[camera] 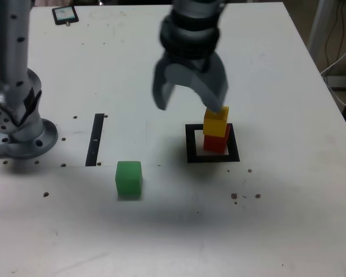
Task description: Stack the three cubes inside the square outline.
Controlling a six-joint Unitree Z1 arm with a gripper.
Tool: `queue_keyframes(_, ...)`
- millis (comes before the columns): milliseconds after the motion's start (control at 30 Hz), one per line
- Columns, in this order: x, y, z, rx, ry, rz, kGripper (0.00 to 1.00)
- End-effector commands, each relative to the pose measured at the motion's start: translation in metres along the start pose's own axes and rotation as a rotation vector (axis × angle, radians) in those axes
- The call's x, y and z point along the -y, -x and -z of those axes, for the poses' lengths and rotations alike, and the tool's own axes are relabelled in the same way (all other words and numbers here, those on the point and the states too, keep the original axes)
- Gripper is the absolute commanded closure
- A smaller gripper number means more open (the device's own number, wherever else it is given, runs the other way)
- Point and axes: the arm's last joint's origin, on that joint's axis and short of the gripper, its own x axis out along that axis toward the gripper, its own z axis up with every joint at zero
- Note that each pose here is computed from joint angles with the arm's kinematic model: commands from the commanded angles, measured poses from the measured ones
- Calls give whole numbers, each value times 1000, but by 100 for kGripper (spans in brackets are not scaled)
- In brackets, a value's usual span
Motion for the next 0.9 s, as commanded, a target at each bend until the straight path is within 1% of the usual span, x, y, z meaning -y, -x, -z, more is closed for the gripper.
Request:
queue_keyframes(0, 10, 0, 31, 13, 21, -4, 1)
queue_keyframes(67, 18, -6, 46, 13, 36, 13, 1)
queue_keyframes(200, 36, -24, 66, -11, 48, 83, 3)
queue_keyframes(267, 46, -31, 73, -29, 55, 110, 3)
queue_keyframes(333, 56, -35, 79, -44, 67, 125, 3)
queue_keyframes(400, 65, -37, 82, -53, 82, 132, 3)
queue_keyframes(500, 76, -39, 82, -57, 104, 151, 3)
queue_keyframes(600, 84, -46, 75, -61, 121, 186, 3)
queue_keyframes(700, 89, -56, 66, -65, 132, 211, 3)
queue_keyframes(867, 93, -70, 55, -79, 148, 234, 6)
